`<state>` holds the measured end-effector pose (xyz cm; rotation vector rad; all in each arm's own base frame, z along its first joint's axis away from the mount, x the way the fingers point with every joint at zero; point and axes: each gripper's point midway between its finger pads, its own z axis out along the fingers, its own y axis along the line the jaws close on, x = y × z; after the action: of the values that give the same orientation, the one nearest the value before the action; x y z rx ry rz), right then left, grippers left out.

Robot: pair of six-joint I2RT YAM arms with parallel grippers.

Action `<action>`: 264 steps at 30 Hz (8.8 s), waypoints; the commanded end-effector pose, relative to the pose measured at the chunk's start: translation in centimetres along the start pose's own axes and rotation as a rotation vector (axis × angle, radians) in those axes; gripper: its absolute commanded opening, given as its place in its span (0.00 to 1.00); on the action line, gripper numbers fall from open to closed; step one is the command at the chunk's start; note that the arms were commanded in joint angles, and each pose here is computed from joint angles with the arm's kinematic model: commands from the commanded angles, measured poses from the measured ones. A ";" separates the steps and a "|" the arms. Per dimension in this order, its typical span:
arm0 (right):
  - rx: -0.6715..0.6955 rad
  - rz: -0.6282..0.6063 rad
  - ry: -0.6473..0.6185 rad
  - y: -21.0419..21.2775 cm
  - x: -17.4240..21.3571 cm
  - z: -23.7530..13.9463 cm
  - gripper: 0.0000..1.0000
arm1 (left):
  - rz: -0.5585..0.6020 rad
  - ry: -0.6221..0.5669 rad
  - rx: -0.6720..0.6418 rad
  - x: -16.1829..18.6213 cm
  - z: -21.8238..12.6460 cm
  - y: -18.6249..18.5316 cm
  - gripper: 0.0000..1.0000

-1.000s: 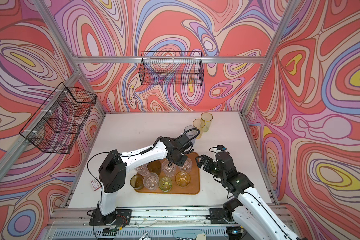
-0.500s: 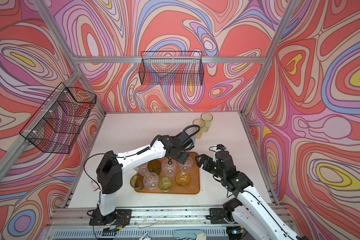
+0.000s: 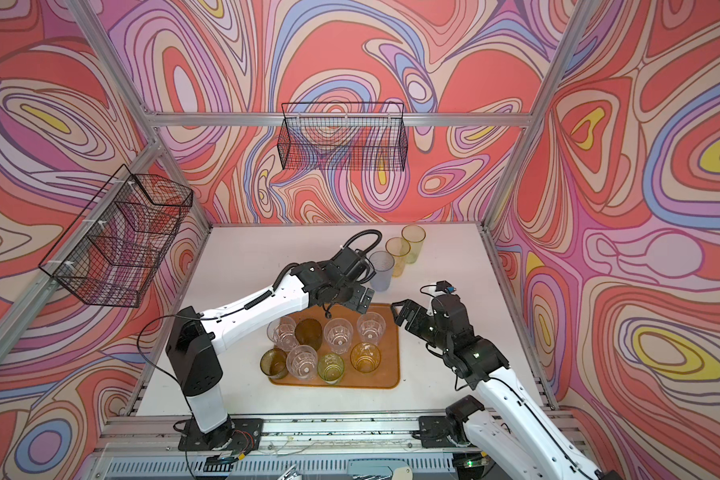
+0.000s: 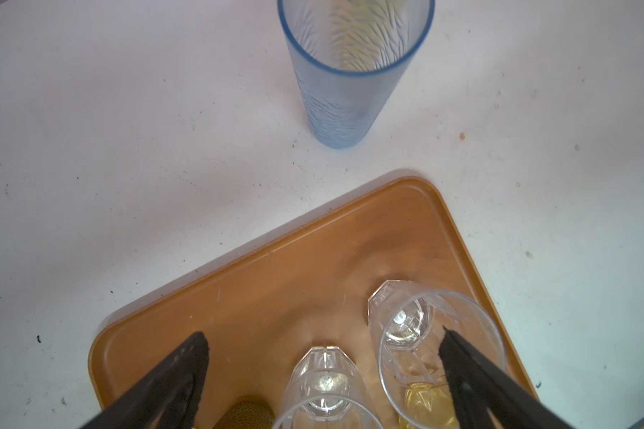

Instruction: Place the glasses into the tray

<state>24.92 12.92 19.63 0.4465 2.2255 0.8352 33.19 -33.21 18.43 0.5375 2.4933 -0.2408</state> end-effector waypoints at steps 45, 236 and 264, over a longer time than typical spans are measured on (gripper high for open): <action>0.008 -0.025 -0.078 -0.6 -0.2 -5.3 0.97 | -0.287 -0.067 0.075 -10.0 9.6 3.0 0.53; 0.371 -0.074 0.038 1.9 -12.3 9.7 0.95 | -0.273 -0.148 -0.166 4.2 -11.5 19.4 1.00; 0.417 0.084 0.064 -2.7 -15.6 16.4 0.73 | -0.292 -0.240 -0.225 4.8 -12.3 21.1 1.00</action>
<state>46.10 10.01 16.21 0.6897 2.4958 0.3953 32.29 -9.48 24.22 0.0468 2.3393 -0.1392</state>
